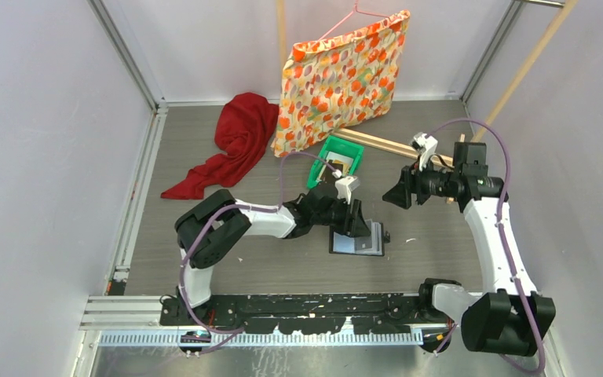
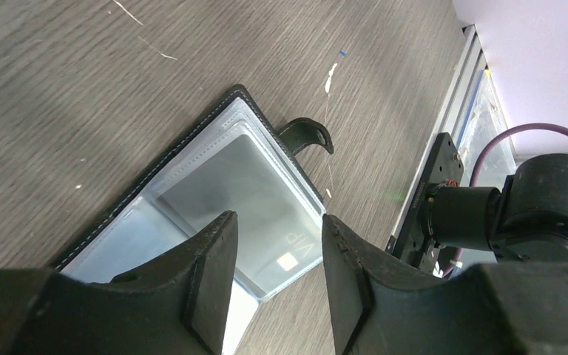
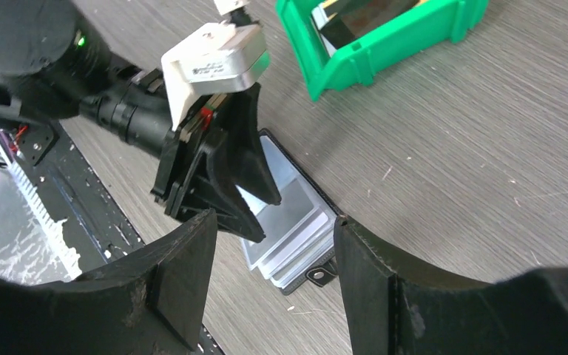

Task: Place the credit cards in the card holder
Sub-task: Turn over the card slot in the card holder, then pick up the credit card from the storage box.

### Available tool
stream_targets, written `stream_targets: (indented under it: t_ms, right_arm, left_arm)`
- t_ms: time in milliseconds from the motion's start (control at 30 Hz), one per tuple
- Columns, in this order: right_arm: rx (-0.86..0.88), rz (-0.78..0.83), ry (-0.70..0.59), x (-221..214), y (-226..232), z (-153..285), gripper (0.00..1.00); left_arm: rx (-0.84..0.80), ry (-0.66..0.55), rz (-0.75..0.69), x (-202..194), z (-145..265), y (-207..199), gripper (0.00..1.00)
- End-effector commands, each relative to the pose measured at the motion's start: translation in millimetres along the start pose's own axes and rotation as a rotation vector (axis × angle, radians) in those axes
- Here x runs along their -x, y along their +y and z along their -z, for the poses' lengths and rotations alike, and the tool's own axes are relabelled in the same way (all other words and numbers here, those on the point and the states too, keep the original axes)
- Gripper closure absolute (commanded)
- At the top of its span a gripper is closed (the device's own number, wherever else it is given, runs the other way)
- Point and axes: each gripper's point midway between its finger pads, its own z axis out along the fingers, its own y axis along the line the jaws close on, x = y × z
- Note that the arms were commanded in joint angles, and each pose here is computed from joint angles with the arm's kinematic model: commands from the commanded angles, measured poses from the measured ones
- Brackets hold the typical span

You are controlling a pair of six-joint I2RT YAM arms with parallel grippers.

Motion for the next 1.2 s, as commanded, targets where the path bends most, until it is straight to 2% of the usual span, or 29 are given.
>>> stream_targets:
  t_ms: [0, 100, 167, 267, 333, 367, 467, 533, 633, 867, 1000, 1067, 1167]
  right_arm:
    - [0.111, 0.131, -0.075, -2.7, 19.7, 3.4, 0.36]
    - [0.146, 0.192, -0.089, -9.8, 26.1, 2.9, 0.36]
    - [0.149, 0.214, -0.091, -11.6, 26.6, 2.8, 0.36]
    - [0.153, 0.237, -0.097, -4.8, 24.6, 2.9, 0.36]
    - [0.188, 0.237, -0.103, 5.5, 26.9, 2.3, 0.38]
    - [0.201, 0.245, -0.1, 12.5, 28.8, 3.0, 0.38]
    - [0.221, 0.249, -0.067, 31.8, 32.4, 4.7, 0.39]
    - [0.211, 0.218, -0.057, 45.7, 29.8, 5.6, 0.39]
    - [0.181, 0.174, -0.048, 59.6, 22.2, 5.0, 0.39]
    - [0.116, 0.067, -0.004, 74.5, -2.9, -5.1, 0.39]
    - [0.109, -0.002, 0.002, 63.0, -15.5, -7.8, 0.38]
    - [0.092, -0.035, 0.005, 53.6, -25.6, -10.8, 0.38]
    - [0.06, -0.077, 0.022, 40.3, -42.2, -11.1, 0.38]
  left_arm:
    - [-0.076, -0.035, -0.055, 17.3, 15.0, -31.0, 0.54]
    - [0.01, -0.012, -0.118, 23.7, 29.3, -23.0, 0.54]
    - [0.043, -0.039, -0.161, 35.1, 43.5, -22.1, 0.56]
    - [0.136, -0.139, -0.331, 66.4, 81.2, -26.2, 0.56]
    - [0.218, -0.239, -0.442, 96.5, 120.0, -33.9, 0.52]
    - [0.256, -0.27, -0.487, 107.8, 135.4, -33.9, 0.46]
    - [0.321, -0.362, -0.585, 140.2, 169.5, -32.0, 0.14]
    - [0.297, -0.385, -0.631, 159.9, 176.2, -32.5, 0.07]
    - [0.278, -0.366, -0.602, 191.5, 169.4, -20.0, 0.07]
    - [0.385, -0.257, -0.469, 223.8, 128.6, 18.7, 0.12]
    - [0.484, -0.167, -0.392, 239.6, 115.3, 39.7, 0.16]
    - [0.527, -0.109, -0.367, 244.1, 110.6, 48.7, 0.21]
    - [0.526, -0.086, -0.363, 264.5, 102.1, 44.4, 0.28]
